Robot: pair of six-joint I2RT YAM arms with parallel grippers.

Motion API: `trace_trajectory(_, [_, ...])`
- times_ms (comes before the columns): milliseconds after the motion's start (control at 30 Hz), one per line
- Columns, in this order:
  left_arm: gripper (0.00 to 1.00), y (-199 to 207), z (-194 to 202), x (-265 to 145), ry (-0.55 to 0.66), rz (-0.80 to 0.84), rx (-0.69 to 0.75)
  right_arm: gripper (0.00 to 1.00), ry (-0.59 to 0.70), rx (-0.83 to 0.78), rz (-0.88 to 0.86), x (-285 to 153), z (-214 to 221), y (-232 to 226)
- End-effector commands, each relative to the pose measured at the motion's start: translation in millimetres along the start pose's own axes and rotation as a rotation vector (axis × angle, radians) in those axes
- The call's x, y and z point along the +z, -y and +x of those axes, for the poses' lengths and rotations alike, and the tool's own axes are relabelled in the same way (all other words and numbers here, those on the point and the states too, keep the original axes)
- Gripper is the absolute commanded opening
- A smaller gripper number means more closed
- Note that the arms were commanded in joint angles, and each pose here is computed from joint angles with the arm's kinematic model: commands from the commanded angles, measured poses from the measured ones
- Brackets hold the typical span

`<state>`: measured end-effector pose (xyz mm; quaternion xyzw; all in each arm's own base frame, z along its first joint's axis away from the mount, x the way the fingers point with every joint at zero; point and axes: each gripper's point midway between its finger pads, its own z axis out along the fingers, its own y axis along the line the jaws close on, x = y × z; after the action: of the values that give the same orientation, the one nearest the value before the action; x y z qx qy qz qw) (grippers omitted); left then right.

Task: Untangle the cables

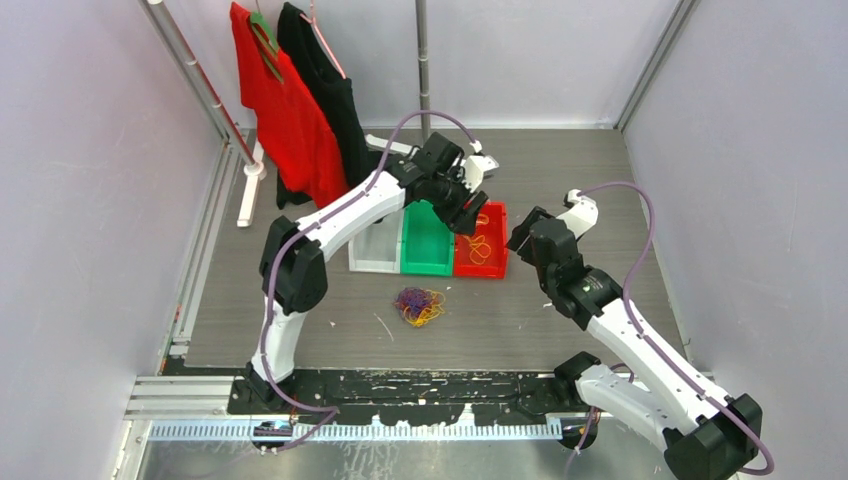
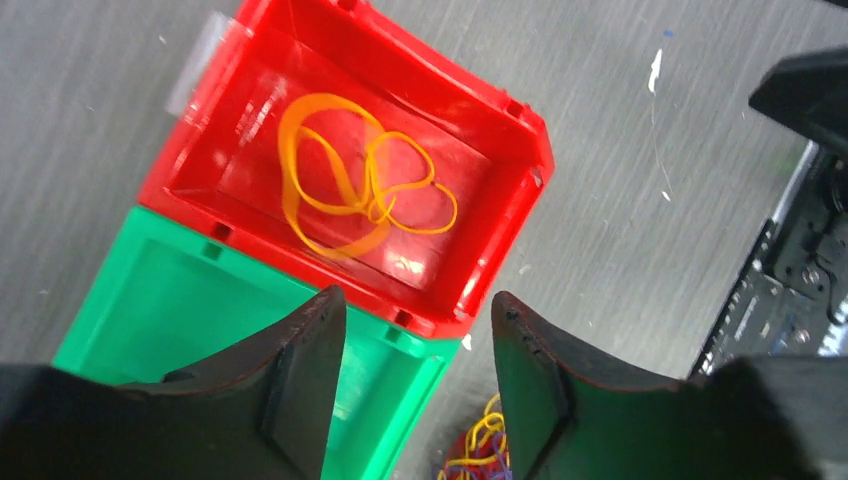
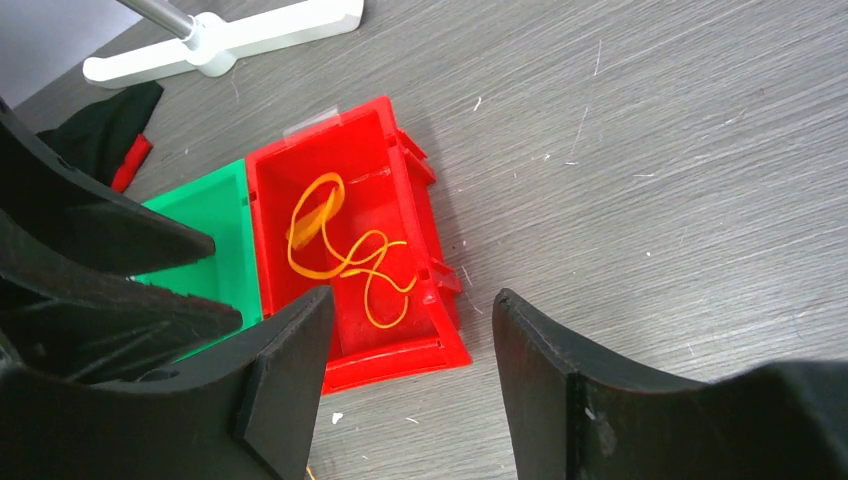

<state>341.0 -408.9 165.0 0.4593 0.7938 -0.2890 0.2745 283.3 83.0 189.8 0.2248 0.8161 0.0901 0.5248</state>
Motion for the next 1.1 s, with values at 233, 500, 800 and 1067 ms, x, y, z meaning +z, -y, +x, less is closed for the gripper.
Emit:
trace_trajectory(233, [0.62,43.8,1.5,-125.2,-0.010,0.193,-0.023,0.60,-0.011,0.018,-0.105,3.5,-6.3,-29.5])
trace_trajectory(500, [0.46,51.0,113.5,-134.5,-0.172,0.168,-0.054,0.53,-0.111,-0.078,-0.255,-6.1,46.2,-79.7])
trace_trajectory(800, [0.35,54.0,164.1,-103.9,-0.195,0.142,-0.160,0.52,-0.147,-0.130,-0.342,-15.3,91.0,-103.2])
trace_trajectory(1067, [0.44,62.9,177.7,-88.4,-0.147,0.177,-0.186,0.50,-0.224,-0.101,-0.408,-21.9,123.3,-99.2])
